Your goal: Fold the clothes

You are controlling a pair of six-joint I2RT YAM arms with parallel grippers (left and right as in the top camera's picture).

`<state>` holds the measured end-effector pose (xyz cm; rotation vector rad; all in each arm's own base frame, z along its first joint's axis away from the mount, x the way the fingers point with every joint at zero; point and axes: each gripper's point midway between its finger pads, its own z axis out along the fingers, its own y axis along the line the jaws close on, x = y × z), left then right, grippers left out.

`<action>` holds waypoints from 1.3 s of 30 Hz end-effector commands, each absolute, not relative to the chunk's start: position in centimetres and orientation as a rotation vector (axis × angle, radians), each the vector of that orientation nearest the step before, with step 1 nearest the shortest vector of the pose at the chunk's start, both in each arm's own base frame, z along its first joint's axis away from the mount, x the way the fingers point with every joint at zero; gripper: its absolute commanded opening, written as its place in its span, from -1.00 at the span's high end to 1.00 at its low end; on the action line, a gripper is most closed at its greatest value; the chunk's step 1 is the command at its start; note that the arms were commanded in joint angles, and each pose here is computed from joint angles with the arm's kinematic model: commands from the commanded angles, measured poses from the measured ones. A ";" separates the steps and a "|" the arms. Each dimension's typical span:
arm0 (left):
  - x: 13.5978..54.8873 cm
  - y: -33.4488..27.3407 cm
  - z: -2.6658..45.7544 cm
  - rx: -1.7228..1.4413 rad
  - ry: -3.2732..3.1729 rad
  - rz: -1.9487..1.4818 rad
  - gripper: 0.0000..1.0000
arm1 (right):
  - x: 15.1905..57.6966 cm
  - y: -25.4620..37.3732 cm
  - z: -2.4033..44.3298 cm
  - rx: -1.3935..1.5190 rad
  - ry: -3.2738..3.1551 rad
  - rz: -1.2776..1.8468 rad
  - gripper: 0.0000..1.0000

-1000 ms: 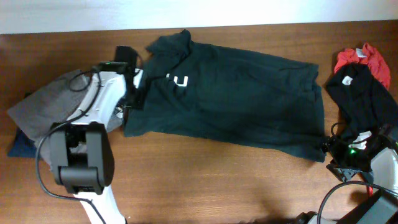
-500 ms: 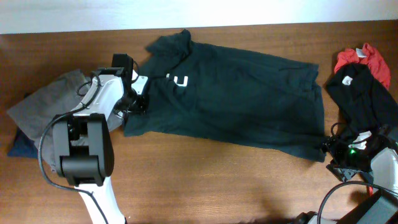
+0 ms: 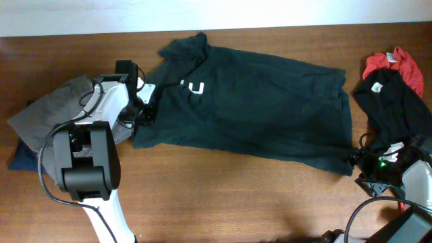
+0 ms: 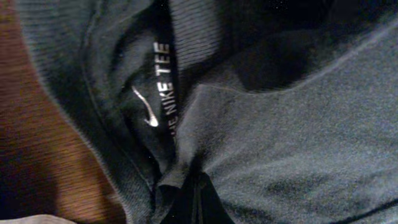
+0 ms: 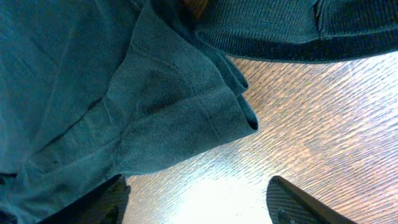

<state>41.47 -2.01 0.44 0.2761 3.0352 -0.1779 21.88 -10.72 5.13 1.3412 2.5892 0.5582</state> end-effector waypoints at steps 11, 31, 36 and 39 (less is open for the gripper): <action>42.7 -0.5 1.0 0.192 2.988 -0.182 0.99 | 22.8 -12.3 2.6 1.358 2.603 0.492 -0.42; 43.5 -0.3 1.1 0.186 2.959 -0.170 0.99 | 24.1 -17.0 3.1 1.376 2.627 0.246 0.92; 43.8 0.0 1.2 0.173 2.945 -0.166 0.99 | 24.4 -17.7 3.7 1.373 2.620 0.212 0.92; 43.9 0.3 1.2 0.165 2.943 -0.165 0.99 | 23.8 -17.5 3.6 1.390 2.644 0.208 0.90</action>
